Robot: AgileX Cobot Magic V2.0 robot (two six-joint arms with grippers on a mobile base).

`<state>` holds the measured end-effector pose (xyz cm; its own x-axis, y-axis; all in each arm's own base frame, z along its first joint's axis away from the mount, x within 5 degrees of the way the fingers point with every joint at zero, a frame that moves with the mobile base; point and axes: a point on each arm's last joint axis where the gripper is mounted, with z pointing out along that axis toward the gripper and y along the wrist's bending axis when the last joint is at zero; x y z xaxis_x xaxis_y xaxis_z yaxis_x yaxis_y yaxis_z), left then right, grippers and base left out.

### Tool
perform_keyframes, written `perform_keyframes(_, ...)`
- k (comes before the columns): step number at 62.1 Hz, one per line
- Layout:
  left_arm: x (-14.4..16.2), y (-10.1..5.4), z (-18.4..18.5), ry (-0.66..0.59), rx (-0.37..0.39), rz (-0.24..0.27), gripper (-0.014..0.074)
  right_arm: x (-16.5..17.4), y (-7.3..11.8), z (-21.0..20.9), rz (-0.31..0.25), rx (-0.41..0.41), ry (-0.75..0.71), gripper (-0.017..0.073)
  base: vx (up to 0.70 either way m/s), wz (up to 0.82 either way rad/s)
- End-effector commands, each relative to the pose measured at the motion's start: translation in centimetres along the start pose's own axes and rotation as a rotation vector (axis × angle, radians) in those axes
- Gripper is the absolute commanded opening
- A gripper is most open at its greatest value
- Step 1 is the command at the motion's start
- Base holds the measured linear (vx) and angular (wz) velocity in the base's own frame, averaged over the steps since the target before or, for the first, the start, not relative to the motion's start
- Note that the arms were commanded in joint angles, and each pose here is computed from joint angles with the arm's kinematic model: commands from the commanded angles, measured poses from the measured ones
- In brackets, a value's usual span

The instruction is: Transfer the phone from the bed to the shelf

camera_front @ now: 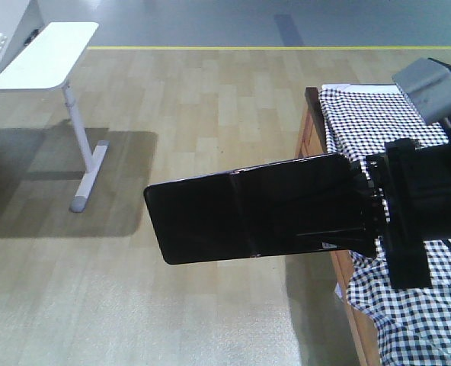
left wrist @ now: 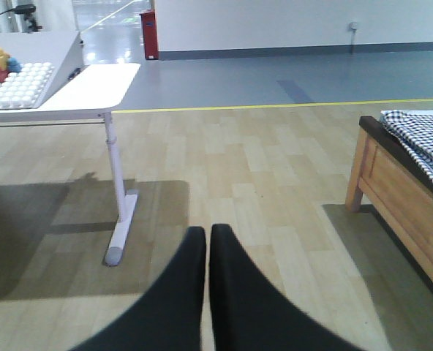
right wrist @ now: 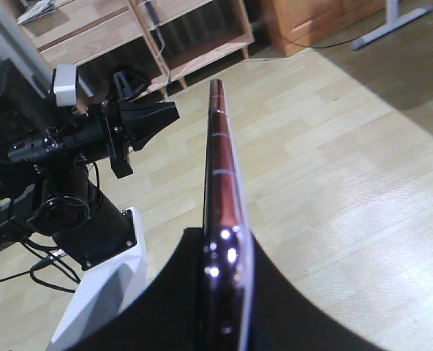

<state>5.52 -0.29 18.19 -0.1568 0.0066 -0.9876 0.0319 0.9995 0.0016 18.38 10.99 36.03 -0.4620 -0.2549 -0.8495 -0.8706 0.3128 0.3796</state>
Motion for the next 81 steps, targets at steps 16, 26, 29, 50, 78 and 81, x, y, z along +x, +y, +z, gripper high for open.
perform_keyframes(16,-0.61,0.06,-0.05,-0.077,-0.004,-0.012,0.0001,-1.17,1.67,-0.66,-0.014,-0.092,-0.068,-0.0004,0.18,-0.14)
perform_keyframes(26,-0.61,0.06,-0.05,-0.077,-0.004,-0.012,0.0001,-1.17,1.67,-0.66,-0.014,-0.092,-0.068,-0.0004,0.18,-0.05)
perform_keyframes(29,-0.61,0.06,-0.05,-0.077,-0.004,-0.012,0.0001,-1.17,1.67,-0.66,-0.014,-0.092,-0.068,-0.0004,0.19,-0.02)
perform_keyframes(50,-0.61,0.06,-0.05,-0.077,-0.004,-0.012,0.0001,-1.17,1.67,-0.66,-0.014,-0.092,-0.068,-0.0004,0.19,0.03)
perform_keyframes(78,-0.61,0.06,-0.05,-0.077,-0.004,-0.012,0.0001,-1.17,1.67,-0.66,-0.014,-0.092,-0.068,-0.0004,0.18,0.08)
perform_keyframes(81,-0.61,0.06,-0.05,-0.077,-0.004,-0.012,0.0001,-1.17,1.67,-0.66,-0.014,-0.092,-0.068,-0.0004,0.17,0.08)
